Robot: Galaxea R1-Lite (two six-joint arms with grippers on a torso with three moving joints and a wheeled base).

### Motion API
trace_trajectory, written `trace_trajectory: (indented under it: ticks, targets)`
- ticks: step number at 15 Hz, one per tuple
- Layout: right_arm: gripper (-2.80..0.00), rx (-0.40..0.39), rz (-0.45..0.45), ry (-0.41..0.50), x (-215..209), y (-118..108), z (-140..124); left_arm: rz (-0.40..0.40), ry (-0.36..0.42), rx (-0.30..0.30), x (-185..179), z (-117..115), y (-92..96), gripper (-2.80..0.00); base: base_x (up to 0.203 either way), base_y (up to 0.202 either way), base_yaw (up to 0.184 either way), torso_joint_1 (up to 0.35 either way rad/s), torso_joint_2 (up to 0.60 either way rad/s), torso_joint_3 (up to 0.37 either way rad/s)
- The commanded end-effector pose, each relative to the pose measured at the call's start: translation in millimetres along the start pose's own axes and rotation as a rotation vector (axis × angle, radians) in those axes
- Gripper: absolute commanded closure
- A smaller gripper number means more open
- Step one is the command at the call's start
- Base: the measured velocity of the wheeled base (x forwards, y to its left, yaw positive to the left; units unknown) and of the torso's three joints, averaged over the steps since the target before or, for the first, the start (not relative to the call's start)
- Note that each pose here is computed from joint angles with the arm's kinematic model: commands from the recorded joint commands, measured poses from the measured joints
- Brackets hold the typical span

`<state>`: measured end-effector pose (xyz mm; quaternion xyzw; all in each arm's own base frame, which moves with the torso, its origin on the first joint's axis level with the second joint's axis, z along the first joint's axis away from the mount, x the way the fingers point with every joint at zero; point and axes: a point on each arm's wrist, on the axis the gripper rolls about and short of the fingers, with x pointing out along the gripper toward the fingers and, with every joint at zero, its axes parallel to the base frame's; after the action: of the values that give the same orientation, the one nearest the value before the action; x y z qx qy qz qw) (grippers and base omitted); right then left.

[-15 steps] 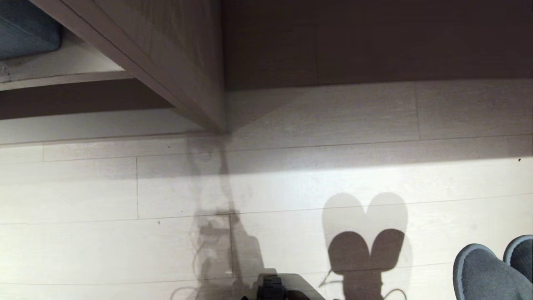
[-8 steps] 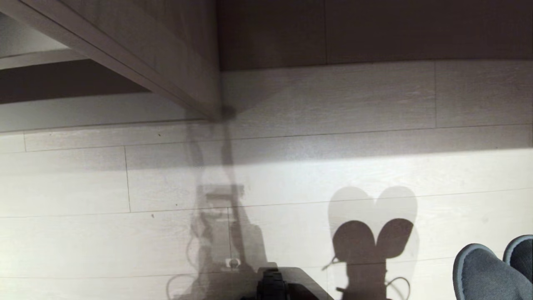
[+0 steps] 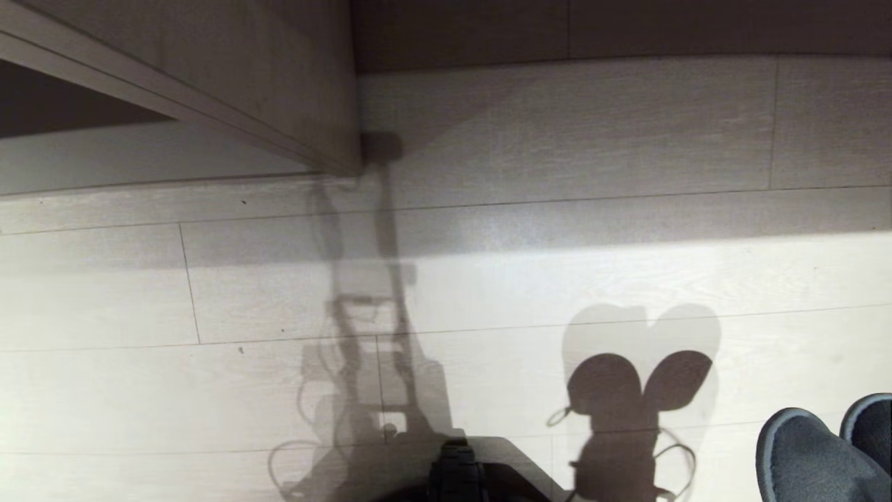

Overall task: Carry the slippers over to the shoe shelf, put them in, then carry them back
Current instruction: Place the slippers on the floor

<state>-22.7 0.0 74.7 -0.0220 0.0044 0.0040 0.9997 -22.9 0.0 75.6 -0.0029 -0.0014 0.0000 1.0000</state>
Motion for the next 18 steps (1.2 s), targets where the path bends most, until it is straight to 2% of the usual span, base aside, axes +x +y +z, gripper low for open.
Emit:
trace_trajectory:
  ticks: [1,5,6,7,10,12,14,16,18]
  targets:
    - [0.0,0.0,0.001,0.0,0,0,0,0.0,0.0,0.0,0,0,0.0,0.0,0.0,0.0,0.0,-0.002,0.0,-0.202]
    - [0.0,-0.005,0.006,-0.027,-2,0,7,0.0,0.0,0.0,0,0,0.0,0.0,0.0,0.0,0.0,0.002,0.0,-0.093]
    - [0.0,-0.004,0.011,-0.055,-4,-1,21,0.0,0.0,0.0,0,0,0.0,0.0,0.0,0.0,0.0,0.0,0.0,0.0]
    - [0.0,-0.005,0.016,-0.045,-3,-1,32,0.0,0.0,0.001,0,0,0.0,0.0,0.0,0.0,0.0,0.0,0.0,0.0]
    - [0.0,-0.004,0.028,0.064,24,-3,78,0.0,0.0,0.003,0,0,0.0,0.0,0.0,0.0,0.0,0.0,0.0,0.0]
    - [0.0,-0.006,0.033,0.133,66,-4,106,-0.001,0.0,0.003,0,0,0.0,0.0,0.0,0.0,0.0,0.0,0.0,0.0]
    - [0.0,-0.023,0.034,0.157,120,-5,126,0.0,0.0,0.003,0,0,0.0,0.0,0.0,0.0,0.0,0.0,0.0,0.0]
    - [0.0,-0.041,0.025,0.122,179,-7,143,0.0,0.0,0.003,0,0,0.0,0.0,0.0,0.0,0.0,0.0,0.0,0.0]
    - [0.0,-0.091,0.011,0.025,237,-8,155,0.0,0.0,0.003,0,0,0.0,0.0,0.0,0.0,0.0,0.0,0.0,0.0]
